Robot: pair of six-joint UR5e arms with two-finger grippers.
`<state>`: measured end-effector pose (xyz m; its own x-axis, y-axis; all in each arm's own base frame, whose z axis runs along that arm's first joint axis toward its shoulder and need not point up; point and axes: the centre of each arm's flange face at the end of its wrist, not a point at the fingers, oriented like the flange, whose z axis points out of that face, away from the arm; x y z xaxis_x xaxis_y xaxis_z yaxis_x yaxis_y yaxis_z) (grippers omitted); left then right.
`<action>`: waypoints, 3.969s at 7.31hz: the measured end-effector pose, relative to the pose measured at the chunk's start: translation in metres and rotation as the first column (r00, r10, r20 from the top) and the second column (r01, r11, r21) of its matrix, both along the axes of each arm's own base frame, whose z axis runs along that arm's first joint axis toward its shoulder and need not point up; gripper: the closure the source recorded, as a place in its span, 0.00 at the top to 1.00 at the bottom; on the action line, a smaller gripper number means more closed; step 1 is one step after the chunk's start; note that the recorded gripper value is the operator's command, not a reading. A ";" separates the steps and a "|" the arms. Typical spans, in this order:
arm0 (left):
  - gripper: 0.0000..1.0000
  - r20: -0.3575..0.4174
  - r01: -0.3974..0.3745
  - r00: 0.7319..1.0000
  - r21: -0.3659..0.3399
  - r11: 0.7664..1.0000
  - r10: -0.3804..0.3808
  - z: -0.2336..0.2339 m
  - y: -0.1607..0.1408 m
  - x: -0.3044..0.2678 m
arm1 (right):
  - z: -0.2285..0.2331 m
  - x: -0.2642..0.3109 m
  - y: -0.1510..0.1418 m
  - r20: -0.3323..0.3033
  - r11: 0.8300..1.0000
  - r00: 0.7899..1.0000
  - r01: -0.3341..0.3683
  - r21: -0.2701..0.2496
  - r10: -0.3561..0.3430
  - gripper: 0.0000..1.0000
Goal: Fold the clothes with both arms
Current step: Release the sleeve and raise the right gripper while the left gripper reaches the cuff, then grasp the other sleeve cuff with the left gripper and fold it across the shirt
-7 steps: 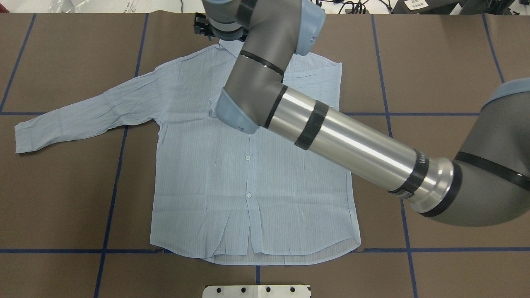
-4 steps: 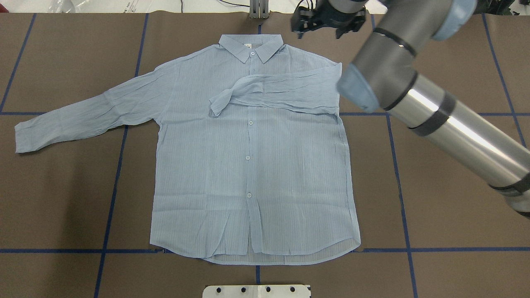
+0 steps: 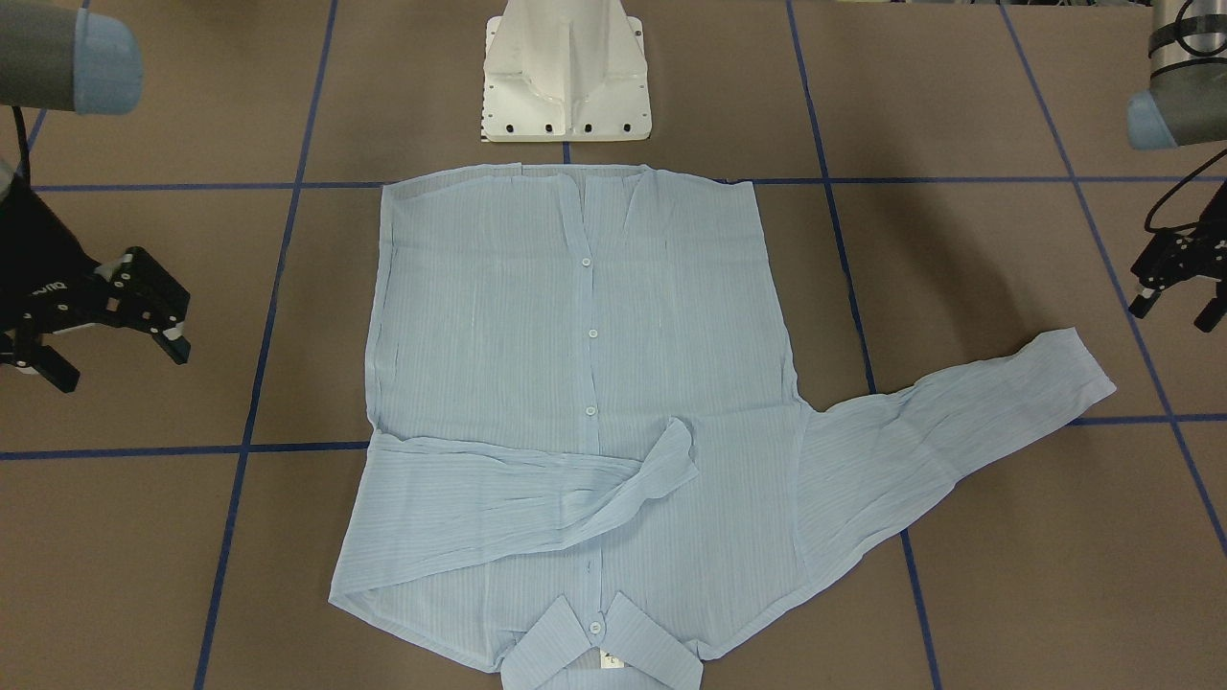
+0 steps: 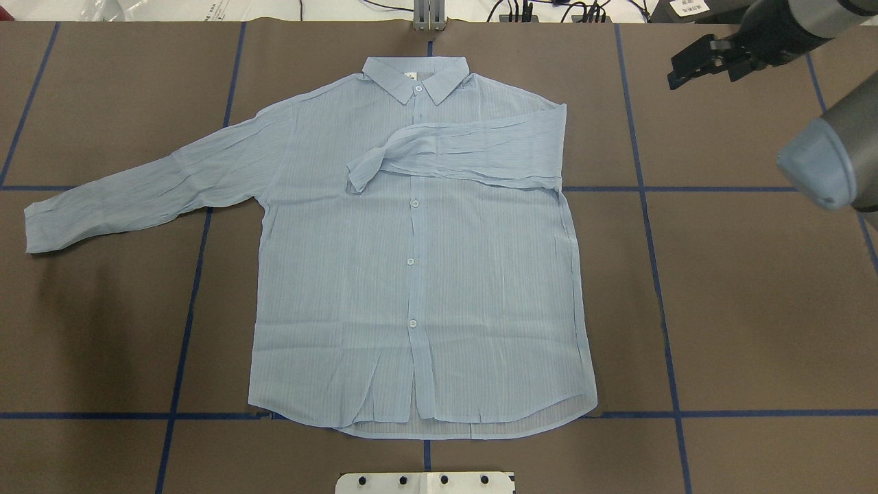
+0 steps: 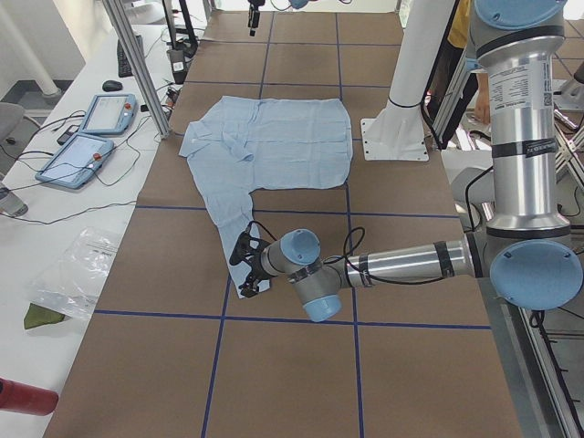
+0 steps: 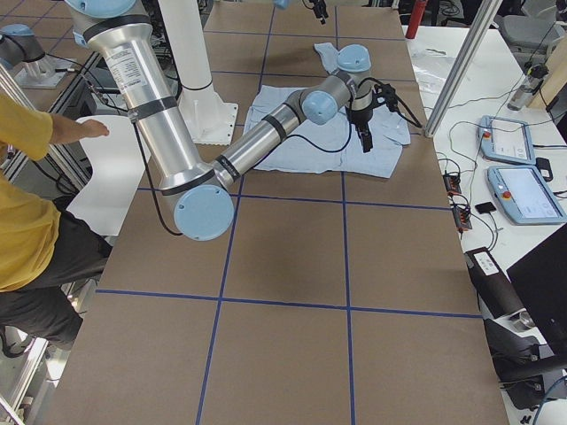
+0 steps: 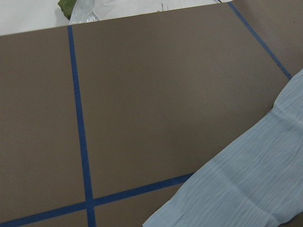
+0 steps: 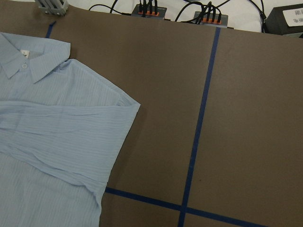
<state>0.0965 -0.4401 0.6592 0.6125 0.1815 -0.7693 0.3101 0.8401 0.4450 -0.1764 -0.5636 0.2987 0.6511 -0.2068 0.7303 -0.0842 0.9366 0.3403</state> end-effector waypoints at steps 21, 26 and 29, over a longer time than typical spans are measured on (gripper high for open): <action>0.15 -0.013 -0.057 0.998 -0.080 0.995 0.056 0.043 0.031 0.080 | 0.023 0.019 0.016 -0.017 1.000 1.000 -0.013 -0.014 0.013 1.00; 0.00 -0.005 -0.059 0.998 -0.063 0.996 0.059 0.041 0.029 0.078 | 0.024 0.018 0.017 -0.014 1.000 1.000 -0.010 -0.015 0.010 1.00; 0.00 0.046 -0.076 0.996 0.077 0.994 0.073 0.021 0.012 0.056 | 0.024 0.018 0.018 -0.012 1.000 1.000 -0.011 -0.018 0.010 1.00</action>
<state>0.1528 -0.4280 0.6803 0.6274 0.2872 -0.7238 0.2267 0.8219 0.5226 -0.1582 -0.5458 0.3225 0.6619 -0.1867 0.7260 -0.0901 0.9416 0.3244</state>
